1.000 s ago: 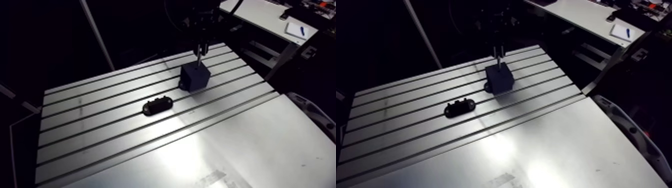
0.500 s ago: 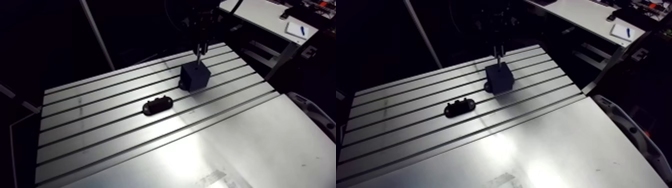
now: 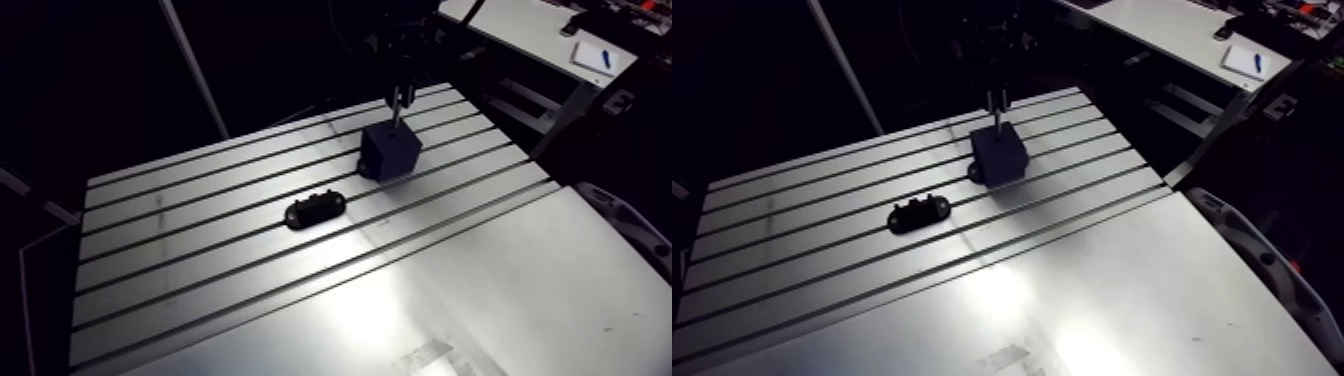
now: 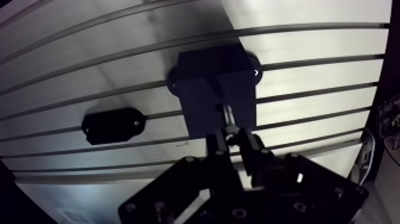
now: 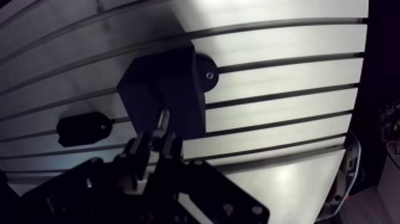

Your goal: Pick up the M10 bolt and insert it into the hole until fully seated.

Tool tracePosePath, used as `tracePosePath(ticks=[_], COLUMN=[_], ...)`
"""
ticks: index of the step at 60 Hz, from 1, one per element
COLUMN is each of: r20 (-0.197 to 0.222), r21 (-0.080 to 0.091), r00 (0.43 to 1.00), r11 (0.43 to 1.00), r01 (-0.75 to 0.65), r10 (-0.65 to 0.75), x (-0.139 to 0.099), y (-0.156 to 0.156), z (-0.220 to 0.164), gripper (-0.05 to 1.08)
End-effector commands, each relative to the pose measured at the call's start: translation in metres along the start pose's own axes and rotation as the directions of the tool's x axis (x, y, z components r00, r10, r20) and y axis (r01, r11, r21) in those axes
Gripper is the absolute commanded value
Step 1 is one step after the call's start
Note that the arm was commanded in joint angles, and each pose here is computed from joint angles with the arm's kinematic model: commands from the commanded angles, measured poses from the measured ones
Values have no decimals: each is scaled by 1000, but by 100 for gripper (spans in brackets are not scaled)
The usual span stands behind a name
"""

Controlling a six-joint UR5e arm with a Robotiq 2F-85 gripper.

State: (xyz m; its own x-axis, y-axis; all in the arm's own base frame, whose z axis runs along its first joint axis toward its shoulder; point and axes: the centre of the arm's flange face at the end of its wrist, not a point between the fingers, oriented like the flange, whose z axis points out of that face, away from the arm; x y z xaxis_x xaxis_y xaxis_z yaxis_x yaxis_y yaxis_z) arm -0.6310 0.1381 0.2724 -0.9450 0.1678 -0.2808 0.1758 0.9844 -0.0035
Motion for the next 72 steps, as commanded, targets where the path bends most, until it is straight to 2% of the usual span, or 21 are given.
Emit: tracePosePath(ticks=[1,72], r20=[2,20], r21=[1,3], r00=[1000,1000], r11=[1000,1000], r01=[2,4], r10=[-2,-4], x=[0,-1], y=[0,-2], z=[1,11], gripper=[108,108])
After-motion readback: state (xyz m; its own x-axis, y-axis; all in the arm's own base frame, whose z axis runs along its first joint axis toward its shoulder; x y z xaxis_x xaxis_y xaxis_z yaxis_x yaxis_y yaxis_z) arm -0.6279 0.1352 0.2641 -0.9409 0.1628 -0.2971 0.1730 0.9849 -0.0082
